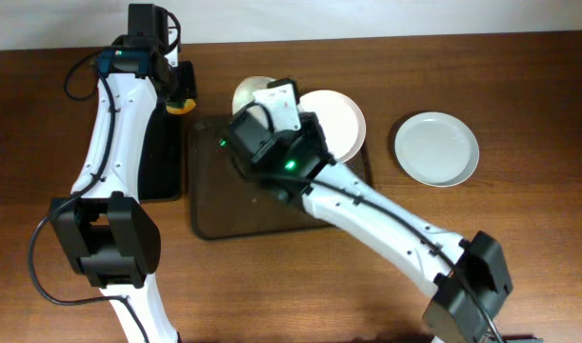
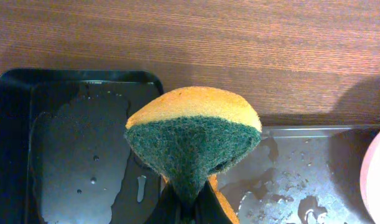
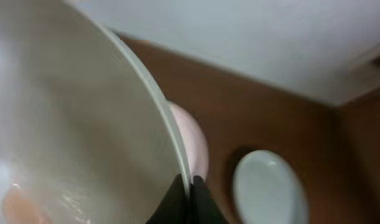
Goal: Clean dirty plates on tray and stack at the side
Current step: 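Lift the plate with the right gripper and stack it on the right plate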
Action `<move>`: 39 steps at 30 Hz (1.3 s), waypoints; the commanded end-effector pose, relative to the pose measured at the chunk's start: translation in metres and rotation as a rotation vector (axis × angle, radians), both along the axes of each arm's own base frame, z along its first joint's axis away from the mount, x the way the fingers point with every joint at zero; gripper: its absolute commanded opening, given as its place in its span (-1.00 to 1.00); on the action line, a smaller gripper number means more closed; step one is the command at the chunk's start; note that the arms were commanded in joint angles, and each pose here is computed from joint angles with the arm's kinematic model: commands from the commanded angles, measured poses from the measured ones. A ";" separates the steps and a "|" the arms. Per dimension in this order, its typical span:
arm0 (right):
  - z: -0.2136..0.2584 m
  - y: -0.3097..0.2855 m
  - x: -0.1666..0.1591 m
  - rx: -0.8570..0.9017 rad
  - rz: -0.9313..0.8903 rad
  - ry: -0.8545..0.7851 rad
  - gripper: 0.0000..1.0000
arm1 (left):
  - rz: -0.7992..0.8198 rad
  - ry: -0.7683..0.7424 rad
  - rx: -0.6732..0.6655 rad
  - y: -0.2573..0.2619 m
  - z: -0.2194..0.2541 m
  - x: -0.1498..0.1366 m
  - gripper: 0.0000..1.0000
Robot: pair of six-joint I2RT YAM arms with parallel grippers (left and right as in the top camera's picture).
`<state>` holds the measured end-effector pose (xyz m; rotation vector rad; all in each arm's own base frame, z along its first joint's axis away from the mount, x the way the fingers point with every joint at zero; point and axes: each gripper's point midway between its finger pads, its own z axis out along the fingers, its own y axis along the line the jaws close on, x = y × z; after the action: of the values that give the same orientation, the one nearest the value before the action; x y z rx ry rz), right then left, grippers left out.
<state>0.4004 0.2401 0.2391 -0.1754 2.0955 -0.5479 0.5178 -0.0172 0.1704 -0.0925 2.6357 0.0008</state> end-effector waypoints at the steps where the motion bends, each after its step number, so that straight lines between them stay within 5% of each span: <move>1: 0.057 -0.018 -0.015 -0.147 -0.142 -0.243 -0.92 | 0.008 -0.018 -0.017 -0.001 0.007 0.001 -0.99; 13: 0.092 -0.021 -0.035 -0.246 -0.239 -0.415 -0.92 | -0.002 -0.016 -0.034 -0.005 0.007 0.001 -0.99; 21: 0.013 -0.018 0.001 0.224 0.060 0.125 -0.92 | -0.009 -0.007 -0.046 -0.007 0.006 -0.001 -0.99; 29: -0.023 -0.185 0.038 0.780 -0.204 0.397 -0.92 | -0.009 -0.004 -0.046 -0.007 0.004 0.000 -0.99; 35: -0.071 -0.329 0.010 0.865 -0.605 0.452 -0.92 | -0.022 0.039 -0.069 -0.012 -0.015 0.001 -0.99; 39: -0.107 -0.366 -0.007 0.890 -0.727 0.492 -0.92 | -0.035 0.040 -0.083 -0.017 -0.015 0.000 -0.99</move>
<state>0.4028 -0.1176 0.1579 1.0094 2.6165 0.0753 0.5171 -0.0281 0.1550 -0.0731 2.6764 -0.0804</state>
